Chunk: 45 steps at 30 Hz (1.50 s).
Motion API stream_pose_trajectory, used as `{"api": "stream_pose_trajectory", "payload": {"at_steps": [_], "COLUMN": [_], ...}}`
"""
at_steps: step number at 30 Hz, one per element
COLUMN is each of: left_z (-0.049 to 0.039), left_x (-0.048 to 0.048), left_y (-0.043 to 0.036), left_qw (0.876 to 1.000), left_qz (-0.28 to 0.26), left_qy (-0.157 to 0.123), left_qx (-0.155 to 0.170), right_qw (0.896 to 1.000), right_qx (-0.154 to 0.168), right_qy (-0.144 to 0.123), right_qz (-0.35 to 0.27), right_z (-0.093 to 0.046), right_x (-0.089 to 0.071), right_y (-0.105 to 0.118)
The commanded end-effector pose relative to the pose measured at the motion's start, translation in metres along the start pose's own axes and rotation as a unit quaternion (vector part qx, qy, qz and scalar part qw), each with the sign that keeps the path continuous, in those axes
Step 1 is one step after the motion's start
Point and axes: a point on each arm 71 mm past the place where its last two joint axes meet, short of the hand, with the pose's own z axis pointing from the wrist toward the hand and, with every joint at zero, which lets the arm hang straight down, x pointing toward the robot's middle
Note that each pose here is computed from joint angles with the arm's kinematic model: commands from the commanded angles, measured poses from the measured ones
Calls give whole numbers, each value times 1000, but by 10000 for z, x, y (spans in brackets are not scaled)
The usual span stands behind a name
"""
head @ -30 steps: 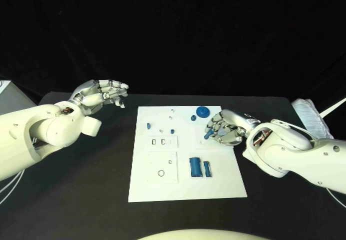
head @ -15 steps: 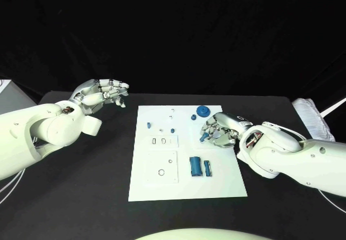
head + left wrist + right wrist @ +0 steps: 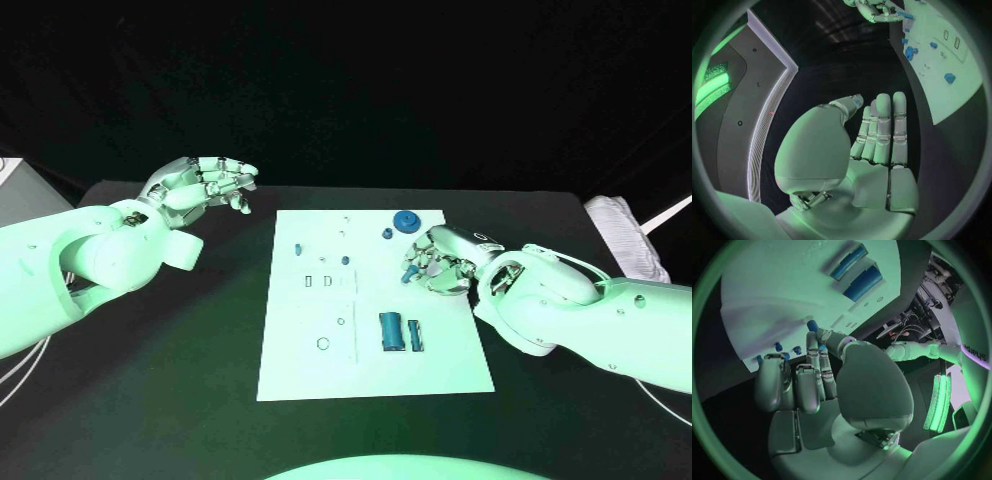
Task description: Assemble the parts on the task board
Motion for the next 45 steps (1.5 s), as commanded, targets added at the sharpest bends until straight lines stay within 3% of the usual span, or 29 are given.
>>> {"api": "stream_pose_trajectory", "payload": {"at_steps": [1, 45], "left_z": [3, -3], "left_x": [19, 8], "left_y": [-9, -8], "left_qw": [1000, 1000], "left_qz": [-4, -4], "left_qy": [7, 6], "left_qx": [4, 3], "right_qw": [1000, 999], "right_qx": [-1, 8], "right_qy": [4, 25], "right_qz": [-12, -26], "right_z": [7, 67], "right_x": [16, 138], "right_y": [3, -43]}}
